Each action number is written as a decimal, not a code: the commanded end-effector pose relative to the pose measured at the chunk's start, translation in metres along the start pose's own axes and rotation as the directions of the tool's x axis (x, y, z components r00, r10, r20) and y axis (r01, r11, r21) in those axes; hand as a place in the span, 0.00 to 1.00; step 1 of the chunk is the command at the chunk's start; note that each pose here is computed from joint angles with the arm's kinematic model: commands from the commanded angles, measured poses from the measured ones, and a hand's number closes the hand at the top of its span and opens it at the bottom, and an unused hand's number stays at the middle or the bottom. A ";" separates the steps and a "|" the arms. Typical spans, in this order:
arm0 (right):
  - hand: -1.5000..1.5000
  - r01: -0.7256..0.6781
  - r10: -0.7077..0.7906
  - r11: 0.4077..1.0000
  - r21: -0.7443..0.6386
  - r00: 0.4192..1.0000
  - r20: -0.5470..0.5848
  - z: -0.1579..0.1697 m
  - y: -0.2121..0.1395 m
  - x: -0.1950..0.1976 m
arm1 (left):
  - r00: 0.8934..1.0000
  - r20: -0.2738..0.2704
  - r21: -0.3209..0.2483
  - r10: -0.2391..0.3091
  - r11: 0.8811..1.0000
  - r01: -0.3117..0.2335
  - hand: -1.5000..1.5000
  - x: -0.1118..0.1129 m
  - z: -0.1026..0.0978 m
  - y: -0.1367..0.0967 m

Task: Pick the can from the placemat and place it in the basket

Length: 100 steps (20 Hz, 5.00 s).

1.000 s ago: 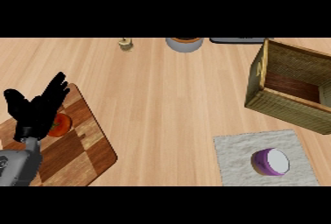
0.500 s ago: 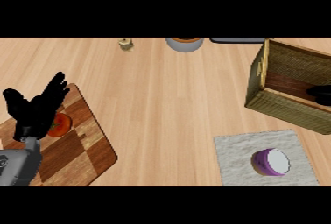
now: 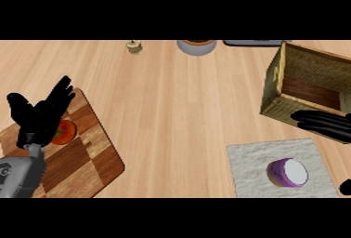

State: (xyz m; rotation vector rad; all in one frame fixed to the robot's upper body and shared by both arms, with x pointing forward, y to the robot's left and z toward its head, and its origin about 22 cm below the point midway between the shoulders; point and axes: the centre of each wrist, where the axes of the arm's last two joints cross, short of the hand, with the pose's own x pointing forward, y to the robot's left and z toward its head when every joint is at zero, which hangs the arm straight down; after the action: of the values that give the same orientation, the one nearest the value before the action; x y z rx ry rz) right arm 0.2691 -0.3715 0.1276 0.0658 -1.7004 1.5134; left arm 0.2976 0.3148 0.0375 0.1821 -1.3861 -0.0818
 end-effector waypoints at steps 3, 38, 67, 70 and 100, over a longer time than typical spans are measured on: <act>0.00 0.095 -0.100 0.993 0.073 0.993 0.058 -0.016 0.054 -0.017 | 1.000 -0.012 0.014 0.017 1.000 -0.017 0.50 -0.009 0.008 -0.003; 0.00 -0.031 0.027 0.977 0.211 0.999 0.023 -0.030 0.084 -0.078 | 1.000 0.016 0.003 0.007 1.000 -0.007 0.50 0.003 -0.003 0.005; 1.00 -0.030 -0.081 0.982 -0.187 0.825 -0.559 -0.159 0.202 0.045 | 0.999 -0.042 0.064 0.000 0.998 0.003 0.50 -0.010 0.014 0.018; 1.00 0.035 -0.201 0.954 -0.297 0.810 -0.551 -0.184 0.205 0.094 | 1.000 -0.027 0.063 -0.010 0.998 0.012 0.50 -0.007 0.013 0.009; 1.00 -0.274 -0.326 0.456 -0.847 0.834 -0.445 -0.177 0.001 0.273 | 1.000 -0.017 0.010 0.008 1.000 -0.008 0.50 -0.006 -0.001 0.001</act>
State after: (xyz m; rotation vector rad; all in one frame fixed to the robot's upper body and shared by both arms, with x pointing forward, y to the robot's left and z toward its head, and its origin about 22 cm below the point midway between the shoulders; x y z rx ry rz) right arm 0.1723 -0.0932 0.2434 -0.7996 -1.8508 0.3845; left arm 0.2947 0.3178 0.0401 0.1852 -1.3773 -0.0768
